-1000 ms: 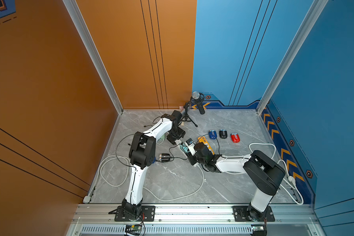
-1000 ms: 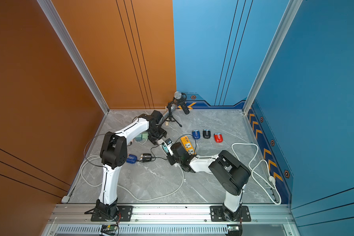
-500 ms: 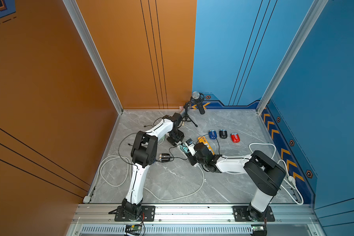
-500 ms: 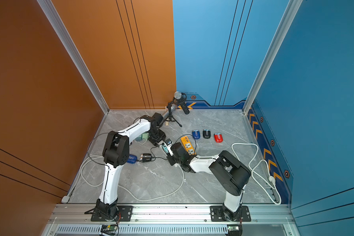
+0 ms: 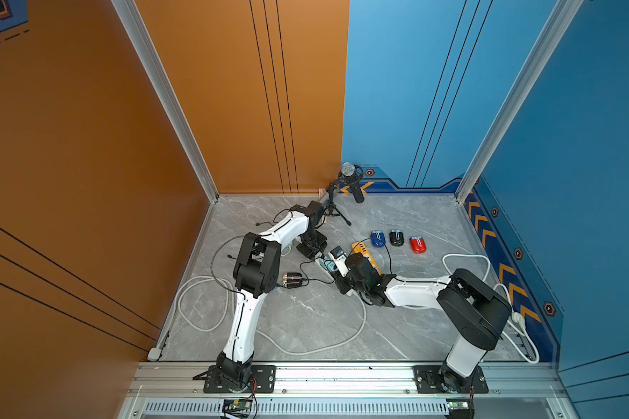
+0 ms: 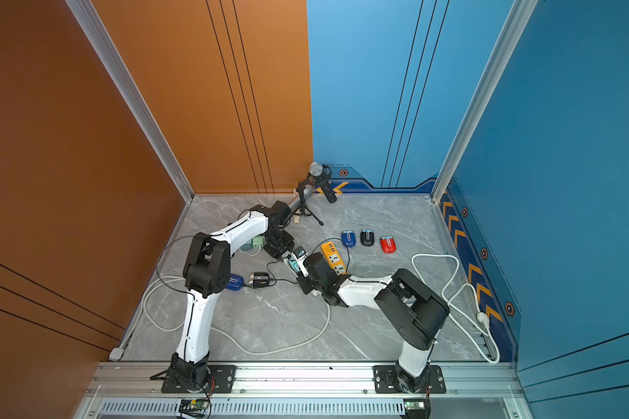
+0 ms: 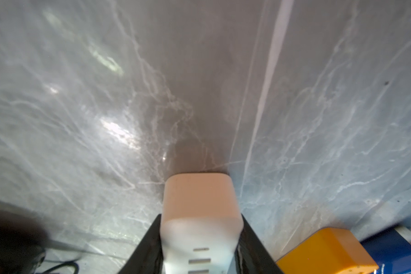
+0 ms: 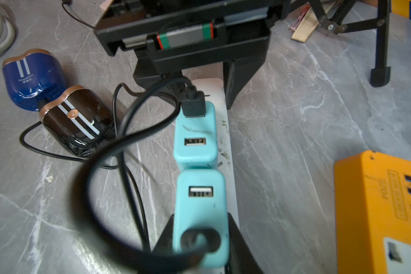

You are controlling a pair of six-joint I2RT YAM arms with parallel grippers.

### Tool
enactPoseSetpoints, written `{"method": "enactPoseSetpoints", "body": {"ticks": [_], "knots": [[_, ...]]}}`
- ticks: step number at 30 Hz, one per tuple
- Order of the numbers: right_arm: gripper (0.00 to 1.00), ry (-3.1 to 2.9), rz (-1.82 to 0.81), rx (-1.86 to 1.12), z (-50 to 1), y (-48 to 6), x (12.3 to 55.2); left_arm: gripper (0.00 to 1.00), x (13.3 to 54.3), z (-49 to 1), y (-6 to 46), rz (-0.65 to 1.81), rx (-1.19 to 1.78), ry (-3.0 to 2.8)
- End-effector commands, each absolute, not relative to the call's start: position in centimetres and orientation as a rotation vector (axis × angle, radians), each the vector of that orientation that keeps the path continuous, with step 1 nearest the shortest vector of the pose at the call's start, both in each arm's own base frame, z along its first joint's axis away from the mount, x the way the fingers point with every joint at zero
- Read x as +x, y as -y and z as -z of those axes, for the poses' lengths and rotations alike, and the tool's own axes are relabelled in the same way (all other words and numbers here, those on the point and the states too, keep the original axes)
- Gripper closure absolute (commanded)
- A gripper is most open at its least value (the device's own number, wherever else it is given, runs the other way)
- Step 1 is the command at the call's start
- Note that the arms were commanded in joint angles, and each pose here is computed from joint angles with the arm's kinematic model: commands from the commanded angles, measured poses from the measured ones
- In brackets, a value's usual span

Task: Unplug the electric shaver
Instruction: Remove the plug from the socket.

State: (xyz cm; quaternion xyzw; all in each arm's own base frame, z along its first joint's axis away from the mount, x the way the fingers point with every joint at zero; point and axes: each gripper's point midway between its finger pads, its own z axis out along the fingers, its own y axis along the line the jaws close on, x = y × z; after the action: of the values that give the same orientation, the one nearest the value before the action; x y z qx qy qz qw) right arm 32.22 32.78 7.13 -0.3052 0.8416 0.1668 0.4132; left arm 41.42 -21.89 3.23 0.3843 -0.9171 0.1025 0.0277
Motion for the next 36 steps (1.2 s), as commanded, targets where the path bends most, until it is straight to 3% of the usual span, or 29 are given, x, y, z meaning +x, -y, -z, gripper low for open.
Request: {"method": "enactPoseSetpoints", "body": {"ticks": [1,15,25,31,36], "knots": [[0.75,-2.035,-0.461,-0.656,-11.4,-33.0,33.3,0.86,39.6,-1.0,21.1,-0.177,1.16,2.819],[0.76,-2.104,-0.652,-0.479,-11.5,-32.5,34.4,0.92,39.1,-0.6,21.5,-0.103,1.103,2.886],[0.79,-1.992,-0.262,-0.712,-12.2,-31.8,33.3,0.92,39.0,-0.3,21.7,-0.097,1.098,2.885],[0.82,-1.956,-0.212,-0.696,-12.6,-31.4,33.2,0.92,38.6,0.0,21.7,-0.078,1.104,2.875],[0.82,-2.005,-0.344,-0.606,-12.5,-31.2,33.3,0.92,38.8,-0.1,21.7,-0.08,1.104,2.884]]}}
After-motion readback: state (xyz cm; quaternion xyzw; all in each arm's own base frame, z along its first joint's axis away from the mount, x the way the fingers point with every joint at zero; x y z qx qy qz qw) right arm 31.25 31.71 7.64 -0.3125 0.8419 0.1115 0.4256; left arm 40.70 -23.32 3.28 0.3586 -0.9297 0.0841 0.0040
